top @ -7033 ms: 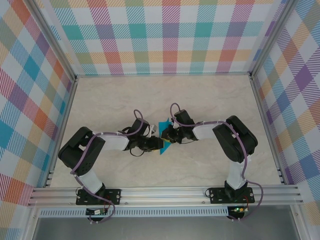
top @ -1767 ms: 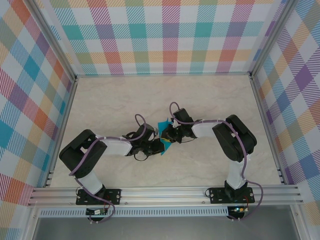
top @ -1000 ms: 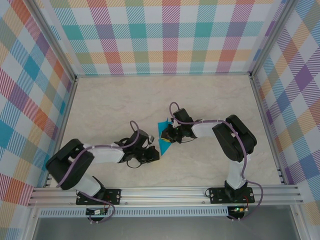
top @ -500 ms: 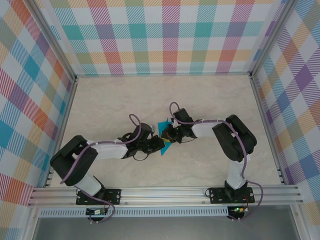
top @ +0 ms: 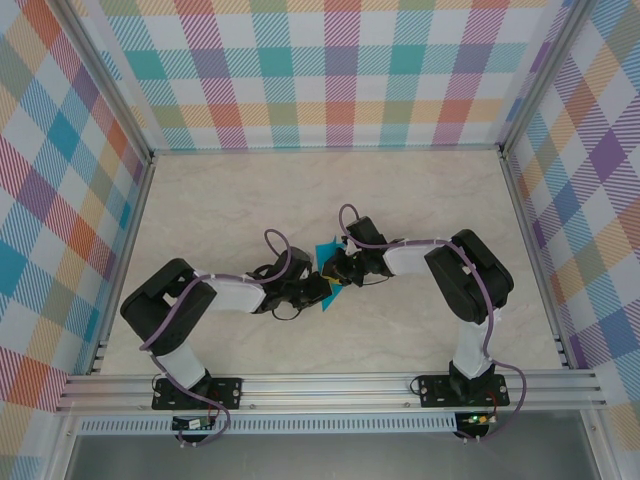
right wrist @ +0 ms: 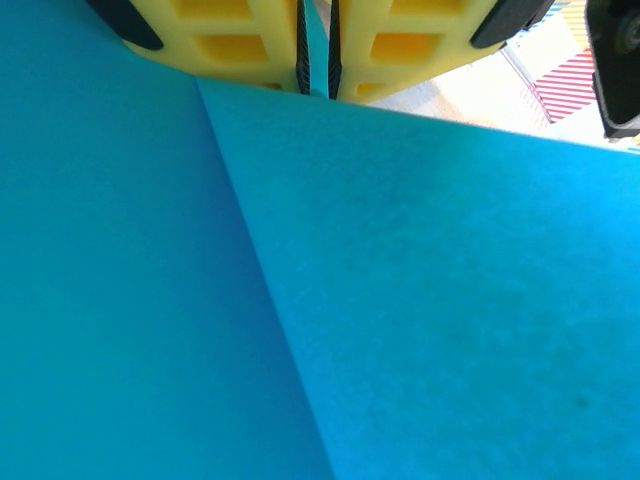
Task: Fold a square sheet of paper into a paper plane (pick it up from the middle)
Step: Fourth fold the wing at the center of the table.
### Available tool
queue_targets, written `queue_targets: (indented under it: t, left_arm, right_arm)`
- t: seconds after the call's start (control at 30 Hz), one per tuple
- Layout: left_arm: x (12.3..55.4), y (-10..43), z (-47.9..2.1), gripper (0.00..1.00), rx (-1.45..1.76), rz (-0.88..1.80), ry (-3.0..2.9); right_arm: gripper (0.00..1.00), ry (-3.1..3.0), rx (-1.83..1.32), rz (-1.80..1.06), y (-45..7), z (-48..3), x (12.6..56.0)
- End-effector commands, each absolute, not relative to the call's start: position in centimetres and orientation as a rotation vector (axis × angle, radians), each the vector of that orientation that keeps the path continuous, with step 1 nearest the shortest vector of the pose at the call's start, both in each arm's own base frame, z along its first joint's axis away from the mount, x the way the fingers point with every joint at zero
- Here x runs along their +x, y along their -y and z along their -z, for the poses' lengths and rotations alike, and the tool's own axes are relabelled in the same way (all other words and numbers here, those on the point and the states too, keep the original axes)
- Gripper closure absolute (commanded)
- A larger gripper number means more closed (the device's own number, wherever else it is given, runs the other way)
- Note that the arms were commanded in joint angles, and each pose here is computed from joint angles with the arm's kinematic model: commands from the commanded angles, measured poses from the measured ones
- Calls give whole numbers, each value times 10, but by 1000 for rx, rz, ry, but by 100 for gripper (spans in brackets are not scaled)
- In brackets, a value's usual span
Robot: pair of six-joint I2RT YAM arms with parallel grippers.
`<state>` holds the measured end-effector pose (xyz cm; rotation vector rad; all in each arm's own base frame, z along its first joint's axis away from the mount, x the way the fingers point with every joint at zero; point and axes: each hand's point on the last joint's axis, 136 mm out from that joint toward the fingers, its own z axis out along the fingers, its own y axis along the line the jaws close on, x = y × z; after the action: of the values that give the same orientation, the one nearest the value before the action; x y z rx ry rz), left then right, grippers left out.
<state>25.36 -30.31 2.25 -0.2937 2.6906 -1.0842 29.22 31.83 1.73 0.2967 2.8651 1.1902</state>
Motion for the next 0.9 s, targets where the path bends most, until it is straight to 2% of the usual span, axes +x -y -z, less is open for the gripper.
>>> queue_targets:
  t: [0.0,0.5,0.87]
  left_arm:
    - [240,288,2,88,-355,965,-2805]
    - [187,273,18,92,-105,802,-3030]
    - [178,250,19,94,-104,651,-3053]
  right_arm:
    - [84,-3013,424,-1004,-294,24,271]
    - [84,-3020,434,-993,-292,26,270]
    - [84,-3023,435,-990,-292,27,270]
